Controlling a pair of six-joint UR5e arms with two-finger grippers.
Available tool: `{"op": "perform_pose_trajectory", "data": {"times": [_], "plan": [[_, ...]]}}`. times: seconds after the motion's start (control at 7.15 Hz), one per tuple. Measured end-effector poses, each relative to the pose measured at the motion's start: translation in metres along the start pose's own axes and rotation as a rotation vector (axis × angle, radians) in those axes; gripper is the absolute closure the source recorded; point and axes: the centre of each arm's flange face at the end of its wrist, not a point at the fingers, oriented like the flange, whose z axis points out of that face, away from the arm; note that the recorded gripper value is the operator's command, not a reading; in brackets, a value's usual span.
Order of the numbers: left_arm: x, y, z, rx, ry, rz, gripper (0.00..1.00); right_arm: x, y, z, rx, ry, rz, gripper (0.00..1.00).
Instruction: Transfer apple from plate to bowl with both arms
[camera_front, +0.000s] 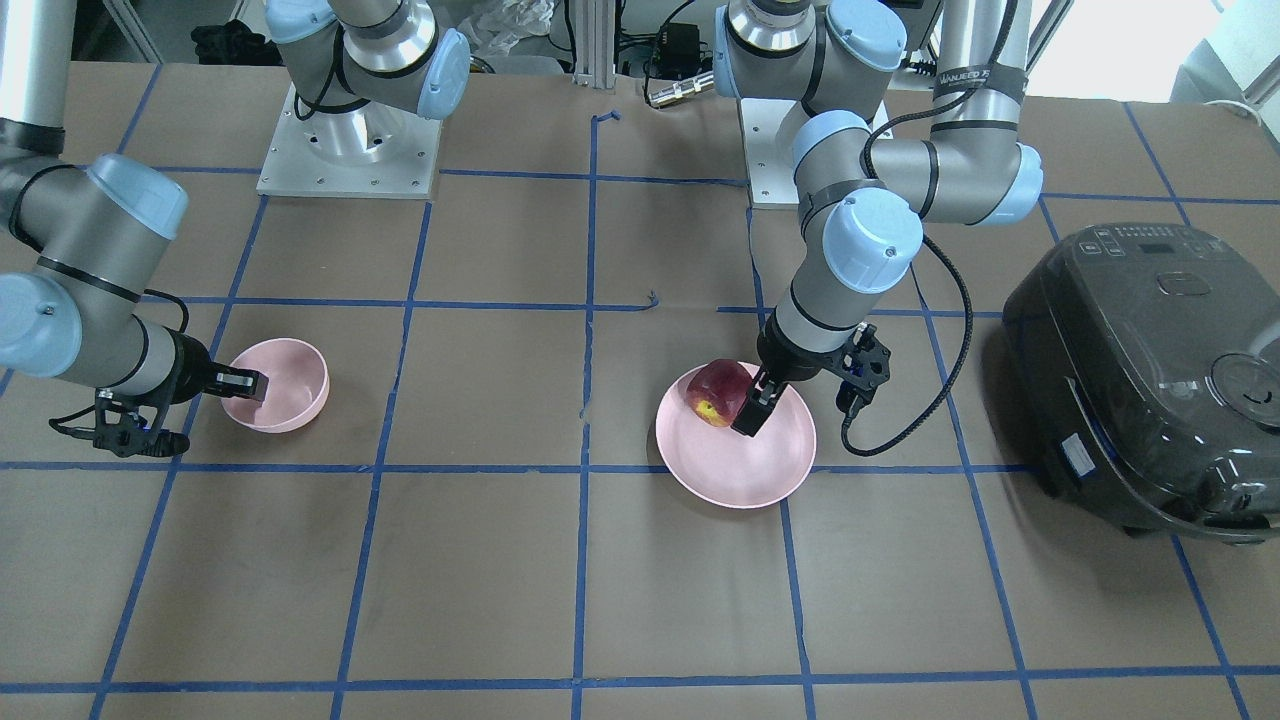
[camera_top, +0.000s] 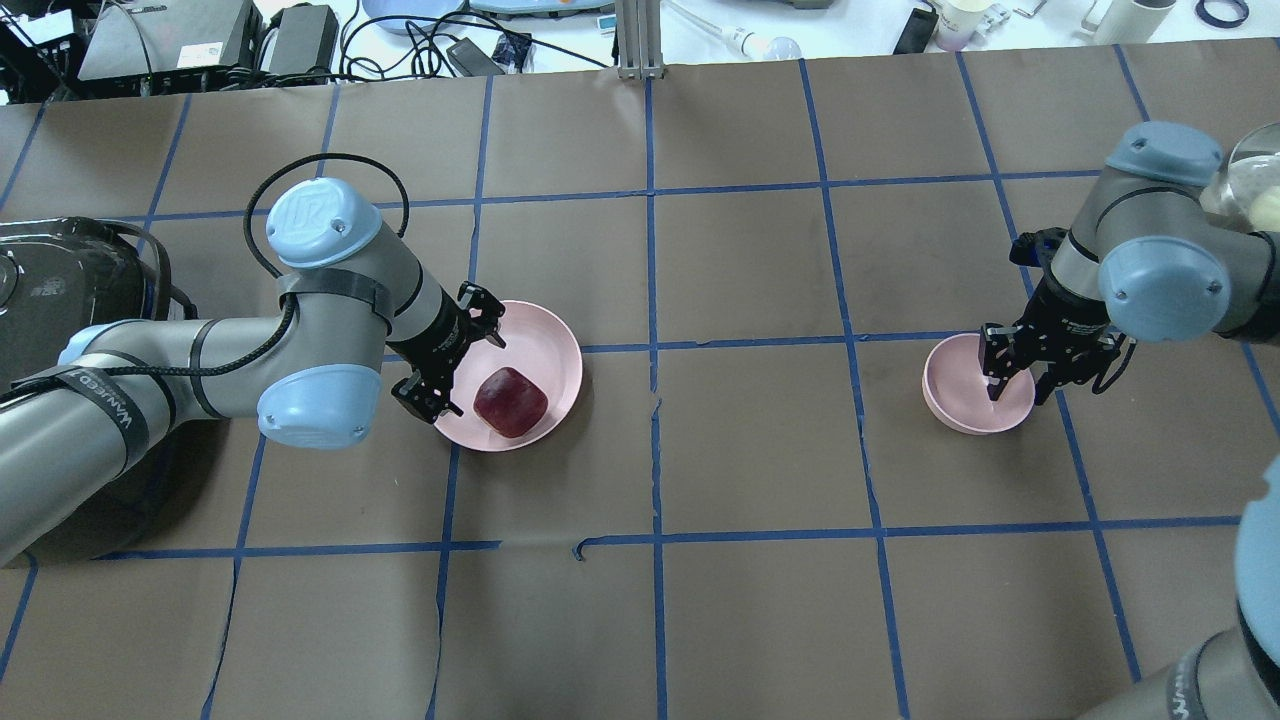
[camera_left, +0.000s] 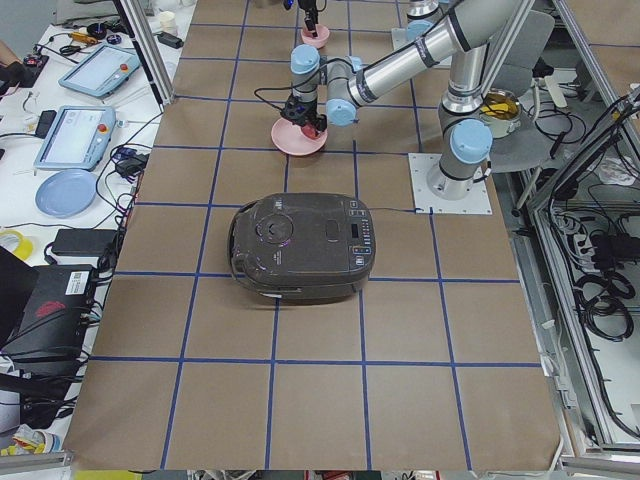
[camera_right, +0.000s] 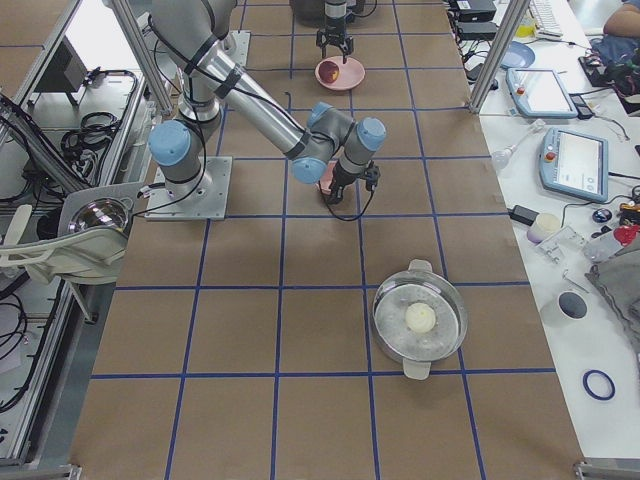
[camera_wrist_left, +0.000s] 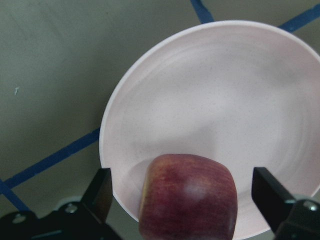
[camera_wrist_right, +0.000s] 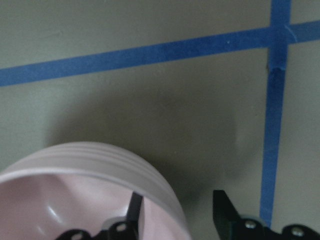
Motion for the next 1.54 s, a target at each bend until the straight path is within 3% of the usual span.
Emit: {"op": "perform_pose_trajectory", "data": {"times": [0.42,0.7,0.84,0.98,1.12,1.26,1.54], "plan": [[0.009,0.02,0.016,-0.01,-0.001,0.029,0.0,-0.002,0.004,-0.005,-0.018,-0.01,0.002,1.0],[0.002,0.03,0.025,-0.019,-0.023,0.037,0.0,-0.018,0.008,-0.022,-0.007,-0.055,0.004,1.0],[0.0,0.031,0.027,-0.025,-0.028,0.035,0.07,-0.046,0.011,-0.029,-0.001,-0.097,-0.013,1.0],[0.0,0.031,0.03,-0.033,-0.031,0.036,0.41,-0.086,0.016,-0.033,0.004,-0.12,-0.05,1.0],[0.0,0.032,0.033,-0.039,-0.034,0.047,0.62,-0.132,0.025,-0.031,0.007,-0.138,-0.093,1.0],[0.0,0.032,0.034,-0.042,-0.035,0.077,0.72,-0.175,0.036,-0.026,0.015,-0.155,-0.138,1.0],[0.003,0.03,0.019,-0.028,-0.007,0.2,0.77,-0.232,0.055,-0.009,0.043,-0.168,-0.213,1.0]]}}
